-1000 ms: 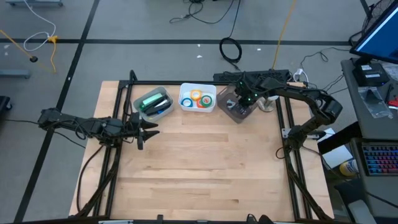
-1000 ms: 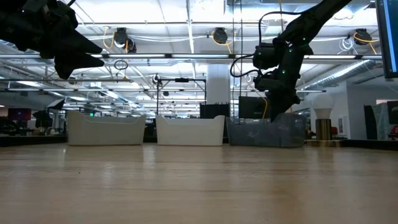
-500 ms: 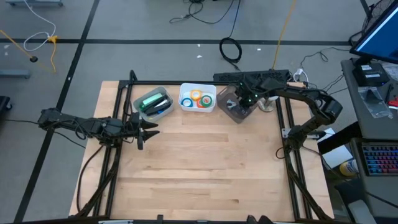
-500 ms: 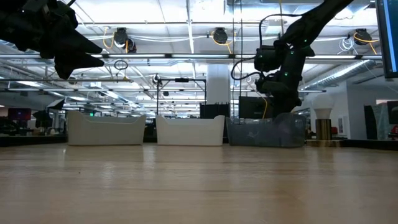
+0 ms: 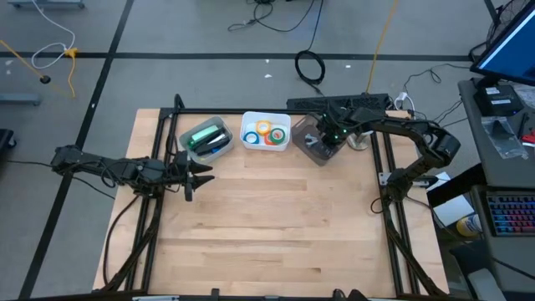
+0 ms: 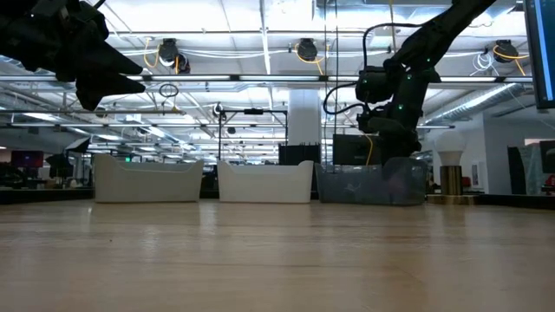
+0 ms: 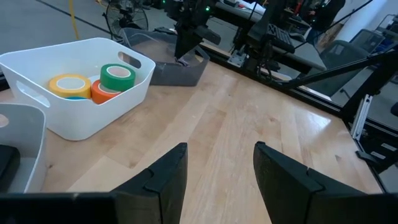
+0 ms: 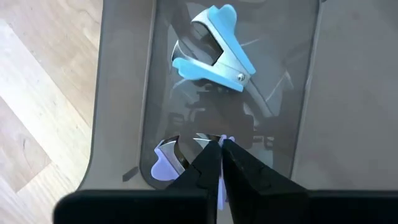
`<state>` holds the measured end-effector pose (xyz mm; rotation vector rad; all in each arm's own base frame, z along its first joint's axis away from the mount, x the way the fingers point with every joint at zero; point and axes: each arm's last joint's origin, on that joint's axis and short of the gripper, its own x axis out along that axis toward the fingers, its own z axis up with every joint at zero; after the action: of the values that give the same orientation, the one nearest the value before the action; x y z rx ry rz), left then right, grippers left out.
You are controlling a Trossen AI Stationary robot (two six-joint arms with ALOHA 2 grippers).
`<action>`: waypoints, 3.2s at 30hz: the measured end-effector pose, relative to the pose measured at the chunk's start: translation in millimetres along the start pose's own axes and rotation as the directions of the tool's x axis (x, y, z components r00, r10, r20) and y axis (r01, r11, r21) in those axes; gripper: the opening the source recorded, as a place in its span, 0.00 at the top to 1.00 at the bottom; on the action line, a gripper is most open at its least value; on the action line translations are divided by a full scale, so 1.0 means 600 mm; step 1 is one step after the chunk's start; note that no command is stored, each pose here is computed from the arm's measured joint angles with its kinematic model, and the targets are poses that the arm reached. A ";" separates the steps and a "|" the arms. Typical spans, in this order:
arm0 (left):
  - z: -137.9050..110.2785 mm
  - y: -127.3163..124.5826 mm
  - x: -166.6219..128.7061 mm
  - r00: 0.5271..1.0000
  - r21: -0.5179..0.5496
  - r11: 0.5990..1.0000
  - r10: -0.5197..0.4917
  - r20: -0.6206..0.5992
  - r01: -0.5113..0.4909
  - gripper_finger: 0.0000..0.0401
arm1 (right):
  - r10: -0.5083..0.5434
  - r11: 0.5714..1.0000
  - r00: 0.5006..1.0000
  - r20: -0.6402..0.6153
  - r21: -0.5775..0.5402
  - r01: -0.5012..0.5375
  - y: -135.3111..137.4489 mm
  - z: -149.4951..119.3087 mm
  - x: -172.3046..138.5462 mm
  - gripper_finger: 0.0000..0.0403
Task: Pick and place Stapler, Stapler remover, tape
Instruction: Put the purple staple remover into the black bin, then return to Home Position
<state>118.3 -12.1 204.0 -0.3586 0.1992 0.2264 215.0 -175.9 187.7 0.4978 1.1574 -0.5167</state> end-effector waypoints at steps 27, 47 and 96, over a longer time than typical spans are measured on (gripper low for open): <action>0.000 0.000 0.000 1.000 -0.028 1.000 -0.002 0.002 0.002 0.55 | 0.135 0.984 0.901 0.413 -0.161 -0.073 0.058 -0.013 -0.158 0.93; 0.009 -0.003 -0.003 0.998 0.056 0.998 -0.029 0.054 0.026 0.55 | 0.279 0.958 0.800 0.532 -0.206 -0.198 0.089 -0.151 -0.204 0.93; 0.005 0.026 -0.060 0.993 0.155 0.988 0.004 0.121 -0.023 0.55 | 0.290 0.942 0.561 0.775 -0.127 -0.312 0.046 -0.320 -0.076 0.93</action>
<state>80.2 -3.4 210.3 -0.1877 0.0995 0.2435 79.0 -30.9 171.7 0.4052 0.1859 -0.3766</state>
